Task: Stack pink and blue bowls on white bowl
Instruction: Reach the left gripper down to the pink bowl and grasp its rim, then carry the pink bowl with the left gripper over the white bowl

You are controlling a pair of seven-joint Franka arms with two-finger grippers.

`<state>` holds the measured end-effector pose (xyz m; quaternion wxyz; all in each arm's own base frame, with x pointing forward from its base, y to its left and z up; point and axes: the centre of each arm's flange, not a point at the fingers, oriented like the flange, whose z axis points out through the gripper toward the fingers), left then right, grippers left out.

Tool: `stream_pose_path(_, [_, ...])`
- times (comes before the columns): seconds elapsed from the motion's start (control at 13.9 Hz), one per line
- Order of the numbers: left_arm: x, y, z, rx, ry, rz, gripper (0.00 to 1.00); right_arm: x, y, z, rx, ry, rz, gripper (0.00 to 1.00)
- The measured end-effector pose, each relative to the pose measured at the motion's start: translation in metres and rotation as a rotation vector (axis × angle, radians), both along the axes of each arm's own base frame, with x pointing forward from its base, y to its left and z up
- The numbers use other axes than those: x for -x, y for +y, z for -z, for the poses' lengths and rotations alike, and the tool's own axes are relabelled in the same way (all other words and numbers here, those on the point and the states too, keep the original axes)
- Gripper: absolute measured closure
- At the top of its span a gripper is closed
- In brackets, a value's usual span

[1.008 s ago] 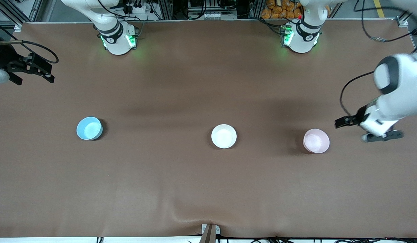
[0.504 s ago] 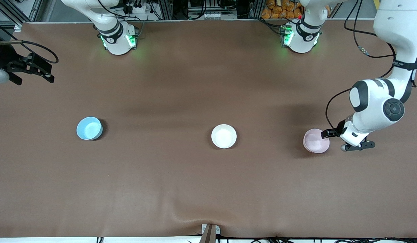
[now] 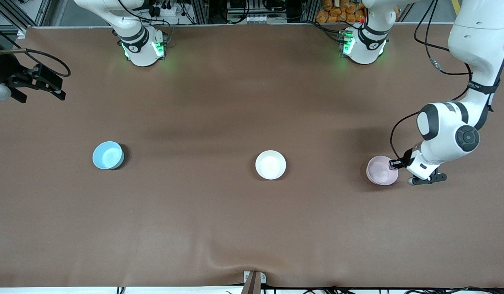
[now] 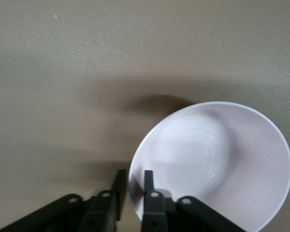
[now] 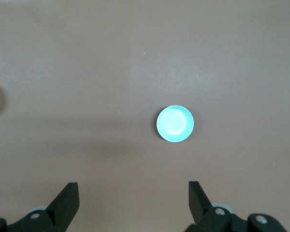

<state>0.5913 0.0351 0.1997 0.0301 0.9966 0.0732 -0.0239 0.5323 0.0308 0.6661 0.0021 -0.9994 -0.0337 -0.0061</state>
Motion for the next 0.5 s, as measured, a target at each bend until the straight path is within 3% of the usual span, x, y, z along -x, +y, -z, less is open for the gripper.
stream_pose_path(0.07, [-0.001,-0.002,-0.001,0.002,-0.003,0.006,0.93,0.000,0.000,0.000,0.000,0.000,0.000,0.00])
stream_pose_path(0.14, [-0.003,-0.006,-0.006,0.004,-0.010,0.016,0.96,0.000,0.000,0.000,0.000,0.000,0.000,0.00])
stream_pose_path(0.29, [-0.007,-0.026,-0.016,0.017,-0.024,0.053,0.96,0.000,0.000,0.000,0.000,0.000,0.000,0.00])
stream_pose_path(0.5, [-0.006,-0.113,-0.038,0.076,0.002,0.145,0.96,0.000,-0.002,0.000,0.000,0.000,0.003,0.00])
